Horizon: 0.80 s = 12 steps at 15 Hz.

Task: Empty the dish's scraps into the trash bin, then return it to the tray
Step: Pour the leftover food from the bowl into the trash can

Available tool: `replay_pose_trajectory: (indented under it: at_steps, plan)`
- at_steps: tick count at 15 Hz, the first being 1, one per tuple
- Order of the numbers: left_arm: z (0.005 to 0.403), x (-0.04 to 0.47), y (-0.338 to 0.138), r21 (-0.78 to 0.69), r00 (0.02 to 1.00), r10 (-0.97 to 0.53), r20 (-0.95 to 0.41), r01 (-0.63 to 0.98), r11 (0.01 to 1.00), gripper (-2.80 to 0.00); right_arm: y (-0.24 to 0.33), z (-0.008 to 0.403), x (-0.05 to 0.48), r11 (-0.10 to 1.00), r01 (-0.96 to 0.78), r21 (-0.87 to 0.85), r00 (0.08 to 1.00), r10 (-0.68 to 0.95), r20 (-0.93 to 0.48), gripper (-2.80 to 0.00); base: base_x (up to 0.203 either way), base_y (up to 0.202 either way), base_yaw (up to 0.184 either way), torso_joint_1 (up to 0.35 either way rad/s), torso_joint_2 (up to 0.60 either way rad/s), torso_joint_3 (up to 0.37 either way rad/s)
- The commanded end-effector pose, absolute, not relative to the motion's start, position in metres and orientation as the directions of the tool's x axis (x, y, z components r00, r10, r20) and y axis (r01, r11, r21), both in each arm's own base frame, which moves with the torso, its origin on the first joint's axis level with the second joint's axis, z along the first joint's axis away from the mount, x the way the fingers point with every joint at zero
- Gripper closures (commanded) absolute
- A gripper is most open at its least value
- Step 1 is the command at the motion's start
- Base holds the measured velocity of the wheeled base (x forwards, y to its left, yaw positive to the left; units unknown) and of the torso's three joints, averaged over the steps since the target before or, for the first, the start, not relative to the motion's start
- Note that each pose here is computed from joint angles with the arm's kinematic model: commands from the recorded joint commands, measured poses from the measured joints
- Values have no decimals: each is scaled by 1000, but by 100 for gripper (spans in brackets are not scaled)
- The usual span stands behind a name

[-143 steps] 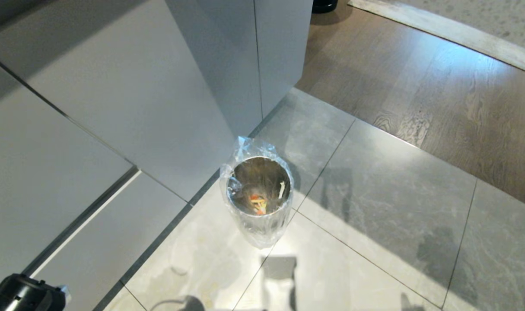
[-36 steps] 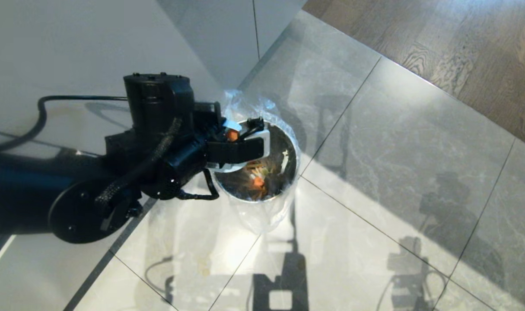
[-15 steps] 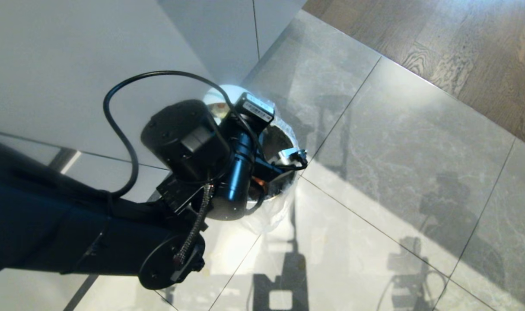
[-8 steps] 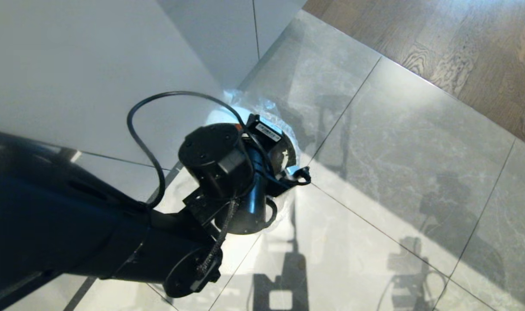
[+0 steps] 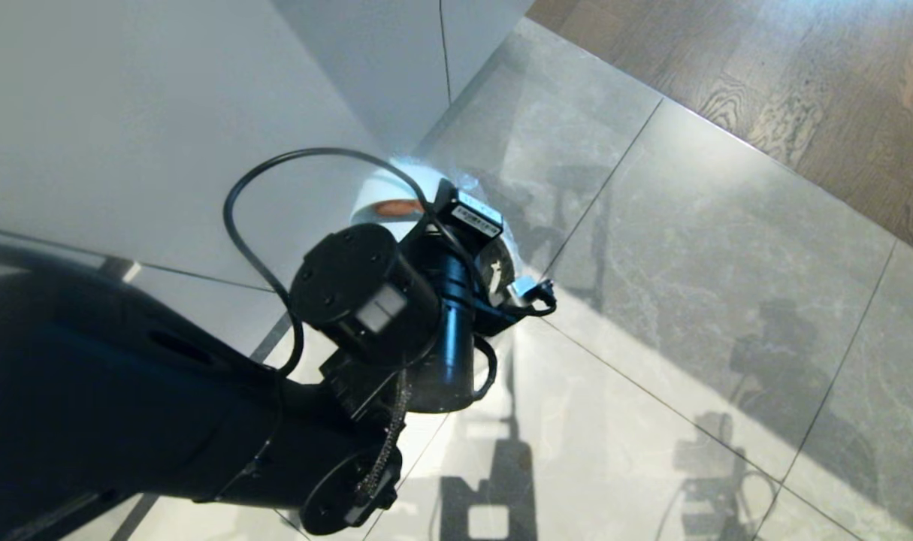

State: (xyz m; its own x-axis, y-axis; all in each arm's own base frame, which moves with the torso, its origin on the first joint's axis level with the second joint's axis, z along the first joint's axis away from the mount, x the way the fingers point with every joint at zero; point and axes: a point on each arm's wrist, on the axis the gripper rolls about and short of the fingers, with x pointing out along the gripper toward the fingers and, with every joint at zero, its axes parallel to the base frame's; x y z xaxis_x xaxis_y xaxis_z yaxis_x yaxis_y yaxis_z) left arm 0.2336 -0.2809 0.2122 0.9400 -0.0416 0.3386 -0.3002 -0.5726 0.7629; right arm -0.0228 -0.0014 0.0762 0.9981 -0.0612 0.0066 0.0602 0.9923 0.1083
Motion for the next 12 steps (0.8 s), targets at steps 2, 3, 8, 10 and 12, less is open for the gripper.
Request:
replay_pose_trajectory:
  at_steps: [2,3,8,10,12]
  plan:
    - [241,225,-273,744,892,-80,445,-417,-521,0,-1,76,-23,992,60,109,998,-61,8,0,0,0,0,0,0,0]
    - [249,222,-271,732,874,-105,474,-457,-506,0,-1,76,-23,992,60,109,998,-61,8,0,0,0,0,0,0,0]
    - [269,198,-265,716,836,-164,523,-536,-447,0,-1,76,-23,992,60,109,998,-61,8,0,0,0,0,0,0,0]
    - [268,190,-265,713,834,-186,520,-544,-442,0,-1,76,-23,992,60,108,998,-61,8,0,0,0,0,0,0,0]
    - [275,185,-265,705,822,-189,536,-560,-435,0,-1,76,-23,992,60,109,998,-61,8,0,0,0,0,0,0,0]
